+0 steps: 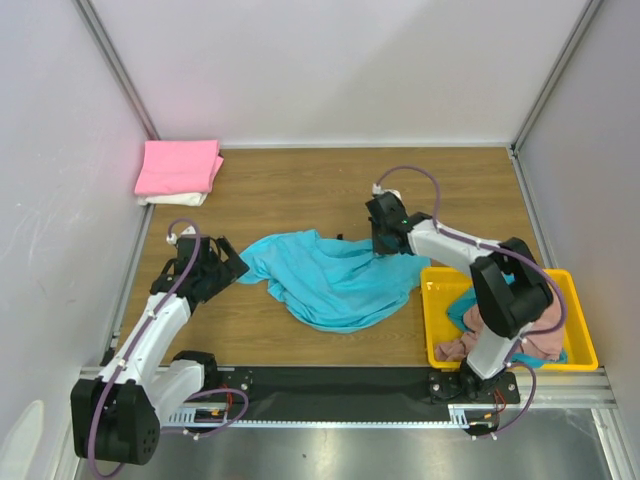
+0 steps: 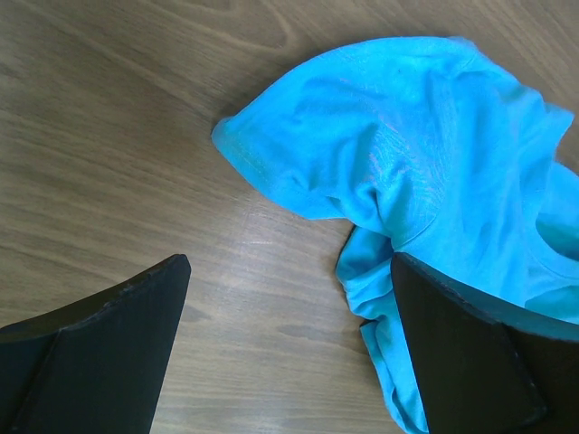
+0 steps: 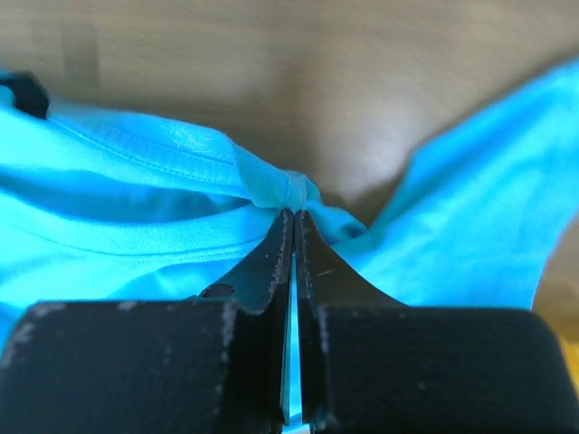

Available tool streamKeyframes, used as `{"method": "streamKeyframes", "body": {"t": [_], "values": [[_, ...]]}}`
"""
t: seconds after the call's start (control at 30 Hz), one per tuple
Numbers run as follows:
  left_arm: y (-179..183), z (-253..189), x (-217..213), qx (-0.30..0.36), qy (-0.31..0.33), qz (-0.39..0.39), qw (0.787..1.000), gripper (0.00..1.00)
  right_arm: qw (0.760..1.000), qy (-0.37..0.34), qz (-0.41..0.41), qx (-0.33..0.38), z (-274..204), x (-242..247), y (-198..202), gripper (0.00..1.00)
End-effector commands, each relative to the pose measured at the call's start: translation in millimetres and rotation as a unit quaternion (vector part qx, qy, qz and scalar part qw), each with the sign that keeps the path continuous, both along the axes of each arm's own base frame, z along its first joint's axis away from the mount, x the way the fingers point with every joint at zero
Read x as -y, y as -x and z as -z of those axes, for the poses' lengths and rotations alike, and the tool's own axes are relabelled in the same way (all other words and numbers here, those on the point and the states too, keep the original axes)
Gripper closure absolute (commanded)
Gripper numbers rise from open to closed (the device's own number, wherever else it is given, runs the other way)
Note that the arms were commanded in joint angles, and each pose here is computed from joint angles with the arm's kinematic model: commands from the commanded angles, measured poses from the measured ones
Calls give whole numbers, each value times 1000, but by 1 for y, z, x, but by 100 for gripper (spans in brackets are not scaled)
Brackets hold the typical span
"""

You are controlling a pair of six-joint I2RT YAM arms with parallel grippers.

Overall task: Fold and stack the t-shirts
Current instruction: Flatten the tshirt out

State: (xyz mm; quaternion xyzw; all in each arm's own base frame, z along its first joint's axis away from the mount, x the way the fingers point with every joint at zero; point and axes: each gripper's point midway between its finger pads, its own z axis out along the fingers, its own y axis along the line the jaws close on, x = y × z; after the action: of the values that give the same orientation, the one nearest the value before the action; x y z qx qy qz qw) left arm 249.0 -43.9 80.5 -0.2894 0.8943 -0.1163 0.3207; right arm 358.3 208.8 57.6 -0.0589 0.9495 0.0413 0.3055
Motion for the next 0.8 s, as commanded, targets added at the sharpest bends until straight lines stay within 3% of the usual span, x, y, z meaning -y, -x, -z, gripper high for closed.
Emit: {"method": "streamKeyframes", "body": {"t": [0.0, 0.37, 0.5, 0.6, 0.63, 0.77], "values": [[-10, -7, 1, 20, 9, 3, 1000, 1, 998, 12, 55, 6, -8, 36, 17, 100], [-26, -7, 9, 26, 23, 16, 999, 2, 980, 34, 189, -47, 4, 117, 64, 100], [-39, -14, 17, 47, 37, 30, 998, 2, 986, 2, 162, -32, -9, 110, 59, 100], [-51, -19, 24, 65, 50, 45, 996, 3, 992, -51, 118, 4, -42, 86, 41, 83], [-61, -26, 27, 87, 52, 53, 993, 4, 992, -67, 109, 18, -53, 80, 33, 72], [-82, -32, 38, 110, 63, 83, 988, 8, 988, -121, 63, 67, -100, 51, 4, 51]]}}
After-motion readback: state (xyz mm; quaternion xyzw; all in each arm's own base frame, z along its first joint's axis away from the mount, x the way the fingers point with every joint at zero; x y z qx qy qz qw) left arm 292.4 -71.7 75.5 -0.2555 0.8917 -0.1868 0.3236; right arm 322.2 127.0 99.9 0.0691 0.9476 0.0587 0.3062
